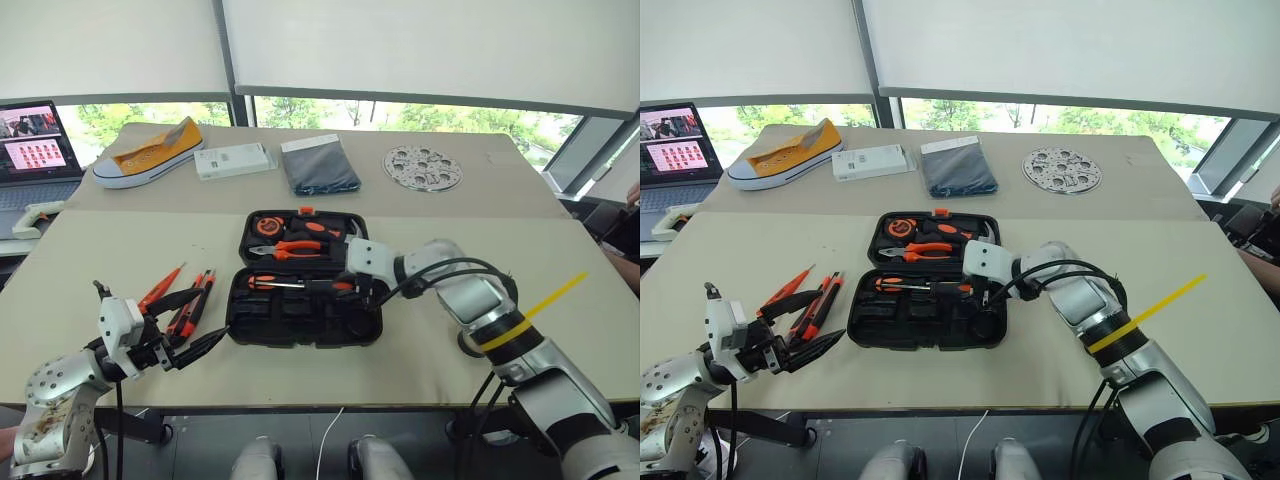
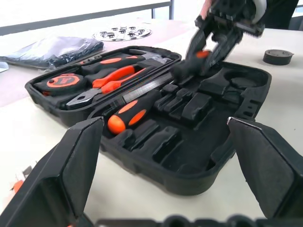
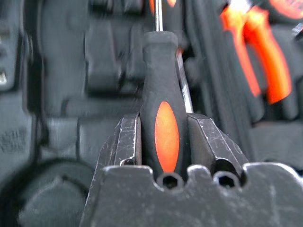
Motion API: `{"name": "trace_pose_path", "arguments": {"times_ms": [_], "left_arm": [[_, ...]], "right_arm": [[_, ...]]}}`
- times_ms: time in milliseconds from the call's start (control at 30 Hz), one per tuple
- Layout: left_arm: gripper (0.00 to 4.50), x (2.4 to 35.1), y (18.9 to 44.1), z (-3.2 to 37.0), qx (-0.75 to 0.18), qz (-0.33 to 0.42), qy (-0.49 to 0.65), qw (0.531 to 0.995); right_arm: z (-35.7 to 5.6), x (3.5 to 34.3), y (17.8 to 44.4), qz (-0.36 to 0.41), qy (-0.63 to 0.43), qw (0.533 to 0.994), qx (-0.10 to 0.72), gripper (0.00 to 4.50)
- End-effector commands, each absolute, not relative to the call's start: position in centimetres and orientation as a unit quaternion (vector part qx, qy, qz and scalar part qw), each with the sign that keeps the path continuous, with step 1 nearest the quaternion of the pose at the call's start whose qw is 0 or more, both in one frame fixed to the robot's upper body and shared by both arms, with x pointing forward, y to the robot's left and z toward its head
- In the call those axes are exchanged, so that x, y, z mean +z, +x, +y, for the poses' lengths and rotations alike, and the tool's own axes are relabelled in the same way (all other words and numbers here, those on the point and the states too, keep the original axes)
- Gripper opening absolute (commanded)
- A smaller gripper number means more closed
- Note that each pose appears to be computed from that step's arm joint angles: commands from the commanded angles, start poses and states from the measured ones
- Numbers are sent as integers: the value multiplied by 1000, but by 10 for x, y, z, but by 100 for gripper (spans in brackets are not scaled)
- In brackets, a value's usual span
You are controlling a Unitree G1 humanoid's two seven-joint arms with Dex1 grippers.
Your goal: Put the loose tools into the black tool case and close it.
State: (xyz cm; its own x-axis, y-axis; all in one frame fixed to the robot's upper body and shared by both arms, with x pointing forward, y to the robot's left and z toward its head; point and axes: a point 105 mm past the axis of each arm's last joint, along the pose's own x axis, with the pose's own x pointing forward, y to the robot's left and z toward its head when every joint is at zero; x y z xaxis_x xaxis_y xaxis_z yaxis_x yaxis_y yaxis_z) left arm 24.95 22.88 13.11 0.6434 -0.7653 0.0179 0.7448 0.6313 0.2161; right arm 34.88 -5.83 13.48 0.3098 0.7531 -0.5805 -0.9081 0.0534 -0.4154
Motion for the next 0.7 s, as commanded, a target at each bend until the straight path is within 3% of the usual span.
{"name": "trace_pose_path", "arguments": {"times_ms": [33,533,600,700], "left_arm": [[450,137,249,225,-423,-67,107,897],[450,135,249,221,-437,-64,112,890],[450,134,247,221,-439,-62,114,889],[450,132,247,221,-440,-58,119,888]], "right_arm": [[-73,140,351,103,-417,697,575,102],[-75,139,359,104,-420,694,575,102],[-71,141,359,89,-423,693,577,203],[-67,157,357,43,-433,681,589,295]]}}
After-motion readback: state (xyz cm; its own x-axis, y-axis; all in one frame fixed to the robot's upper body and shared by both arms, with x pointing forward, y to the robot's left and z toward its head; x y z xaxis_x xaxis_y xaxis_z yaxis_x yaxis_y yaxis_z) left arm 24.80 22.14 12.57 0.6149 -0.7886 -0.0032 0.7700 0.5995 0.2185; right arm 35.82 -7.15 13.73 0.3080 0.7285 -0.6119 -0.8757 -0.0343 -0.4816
